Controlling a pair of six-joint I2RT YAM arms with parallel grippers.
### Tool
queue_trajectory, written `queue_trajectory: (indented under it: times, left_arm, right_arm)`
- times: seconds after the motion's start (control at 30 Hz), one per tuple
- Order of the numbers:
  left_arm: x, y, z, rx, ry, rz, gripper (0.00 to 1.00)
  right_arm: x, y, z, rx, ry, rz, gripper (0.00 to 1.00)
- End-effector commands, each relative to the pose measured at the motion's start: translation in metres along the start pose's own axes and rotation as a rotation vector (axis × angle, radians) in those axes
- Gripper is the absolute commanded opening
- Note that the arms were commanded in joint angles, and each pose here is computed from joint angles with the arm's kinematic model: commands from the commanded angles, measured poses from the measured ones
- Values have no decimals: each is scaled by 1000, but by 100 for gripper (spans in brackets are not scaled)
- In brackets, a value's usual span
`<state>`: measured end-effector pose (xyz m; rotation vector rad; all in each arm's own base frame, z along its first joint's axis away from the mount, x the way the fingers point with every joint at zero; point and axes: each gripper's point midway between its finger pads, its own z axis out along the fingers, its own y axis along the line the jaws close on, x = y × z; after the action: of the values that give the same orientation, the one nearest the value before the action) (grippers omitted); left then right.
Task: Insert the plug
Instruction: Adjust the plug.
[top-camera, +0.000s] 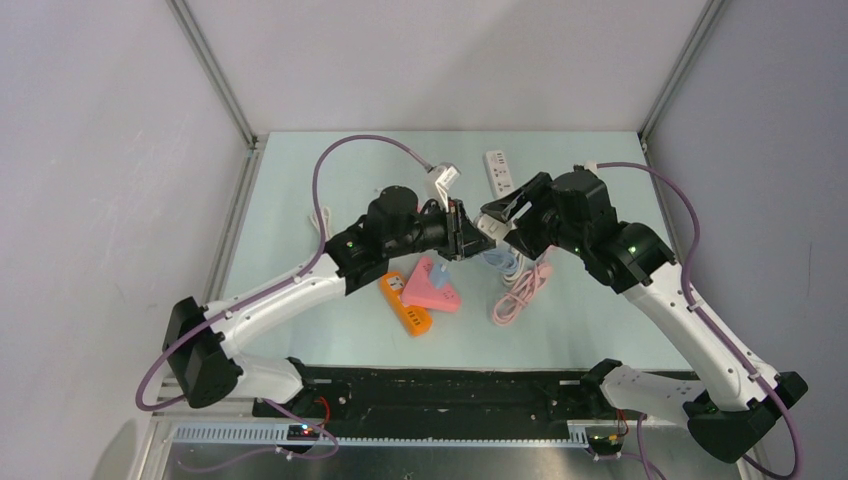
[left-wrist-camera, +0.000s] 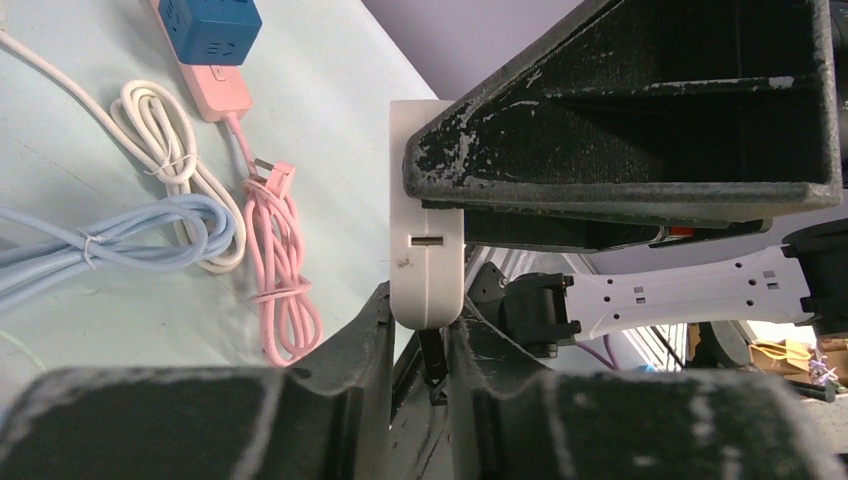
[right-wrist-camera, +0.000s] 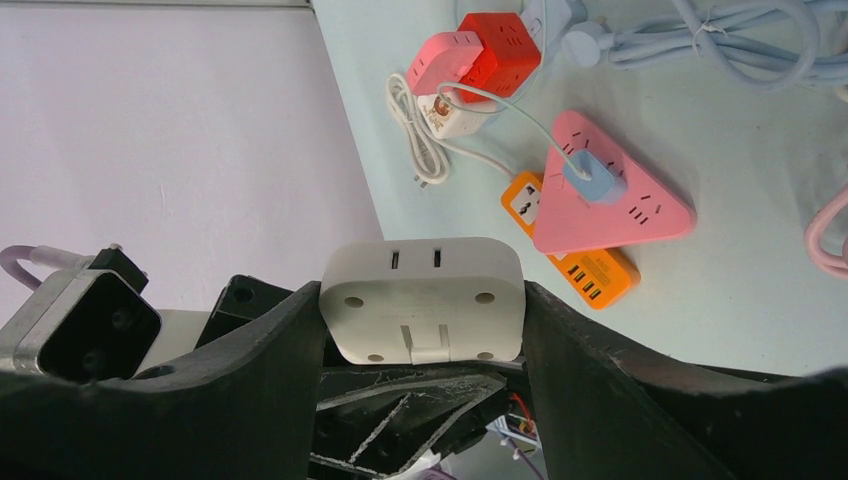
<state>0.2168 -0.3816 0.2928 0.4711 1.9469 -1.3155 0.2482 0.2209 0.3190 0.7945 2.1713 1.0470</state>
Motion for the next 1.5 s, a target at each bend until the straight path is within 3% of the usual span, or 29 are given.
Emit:
queue_trajectory:
  times: [0.0,0.07,0.13,0.23,0.33,0.63,1.1,1.17,1.23,1.27,1.33,1.37,1.47]
  left_arm:
    - [-8,-14,-13,42,-32,45,42]
    - [-11,-14,-17,35,-51,56,67]
    - [-19,-18,-24,30,-86,65,81]
    - [-30,-23,-28,32,-119,76,87]
    - [-36,-25,-26,27,-132,61,85]
    - [-35,-16,-16,-2,-124,9,62]
    - [-48,-13,-39,-25,-196,-52,43]
    - [-47,-12,-39,-27,-194,-53,37]
    - [-45,-12,-37,-21,-183,-47,23]
    - [-43,-12,-36,-16,-173,-43,11]
    - [-41,-14,-35,-3,-158,-35,1]
    - [-39,-14,-34,1,-151,-33,1]
    - [-34,-17,-34,33,-118,-6,0]
  right_arm:
    - [-2,13,-3,-44,-3,16,50]
    - [-1,13,-2,-43,2,16,50]
    - [1,13,-2,-43,9,14,50]
    - [3,14,-2,-47,22,13,51]
    - [4,16,-1,-55,29,14,51]
    - [13,21,-3,-78,81,8,52]
    - [26,16,1,-68,154,-33,52]
    - [27,17,2,-70,159,-31,52]
    - [28,17,3,-69,169,-30,53]
    - [30,16,4,-66,176,-29,54]
    - [31,16,5,-66,181,-34,71]
    - [30,15,5,-67,180,-46,86]
    - [25,27,3,-149,174,-119,99]
